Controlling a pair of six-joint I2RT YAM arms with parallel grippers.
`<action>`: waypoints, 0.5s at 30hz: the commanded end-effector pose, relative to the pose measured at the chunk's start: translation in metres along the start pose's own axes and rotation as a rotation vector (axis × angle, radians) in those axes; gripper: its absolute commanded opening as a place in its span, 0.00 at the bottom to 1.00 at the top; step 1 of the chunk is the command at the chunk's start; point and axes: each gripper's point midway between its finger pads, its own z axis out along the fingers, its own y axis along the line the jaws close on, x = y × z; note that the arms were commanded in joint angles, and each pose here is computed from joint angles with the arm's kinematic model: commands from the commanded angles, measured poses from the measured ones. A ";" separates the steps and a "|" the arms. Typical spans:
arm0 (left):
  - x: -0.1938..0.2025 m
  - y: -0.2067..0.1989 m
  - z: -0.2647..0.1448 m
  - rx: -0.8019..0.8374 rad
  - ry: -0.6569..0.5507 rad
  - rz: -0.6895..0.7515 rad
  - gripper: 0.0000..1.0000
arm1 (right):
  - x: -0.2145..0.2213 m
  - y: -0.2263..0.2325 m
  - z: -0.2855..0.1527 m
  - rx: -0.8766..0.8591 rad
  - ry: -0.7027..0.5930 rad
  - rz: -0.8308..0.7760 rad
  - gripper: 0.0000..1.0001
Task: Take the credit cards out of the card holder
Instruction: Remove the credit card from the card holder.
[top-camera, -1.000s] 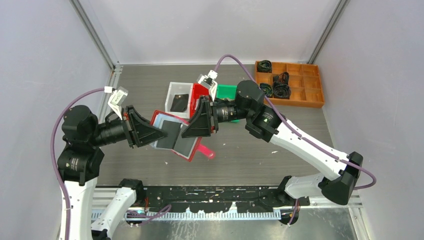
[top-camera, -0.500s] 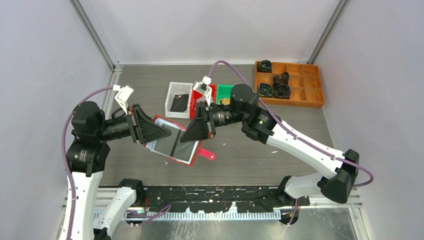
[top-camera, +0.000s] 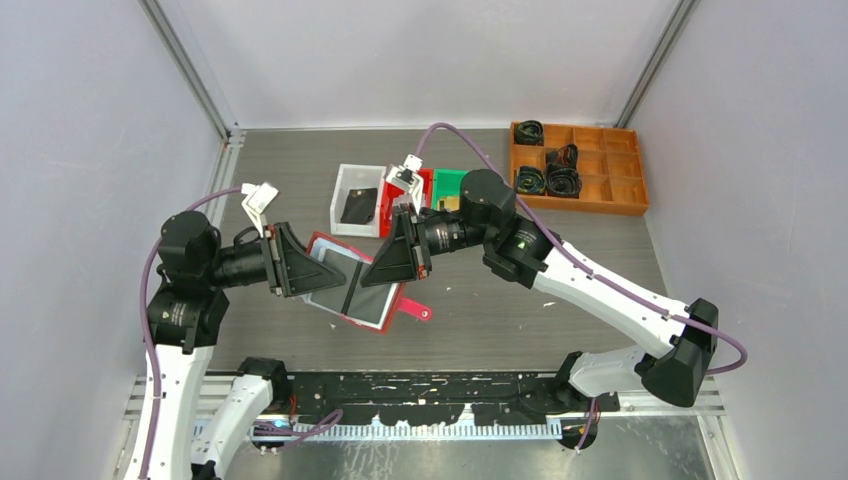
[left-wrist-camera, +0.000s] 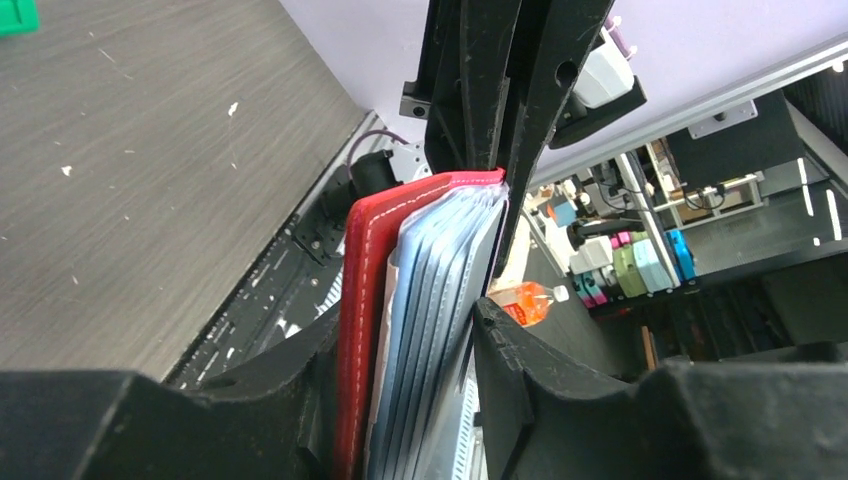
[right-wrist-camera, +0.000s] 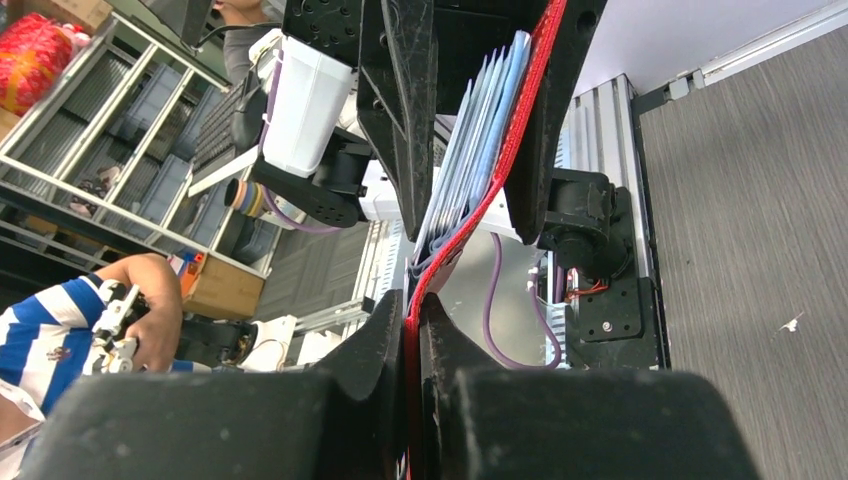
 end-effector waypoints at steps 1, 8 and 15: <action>0.001 -0.021 -0.003 0.074 0.018 0.025 0.44 | -0.024 0.043 -0.014 -0.067 -0.083 -0.181 0.01; -0.007 -0.039 -0.005 0.125 0.014 0.044 0.12 | -0.020 0.040 -0.018 -0.036 -0.078 -0.199 0.01; -0.011 -0.038 -0.005 0.090 -0.002 0.106 0.05 | -0.012 0.020 -0.025 0.057 -0.056 -0.168 0.53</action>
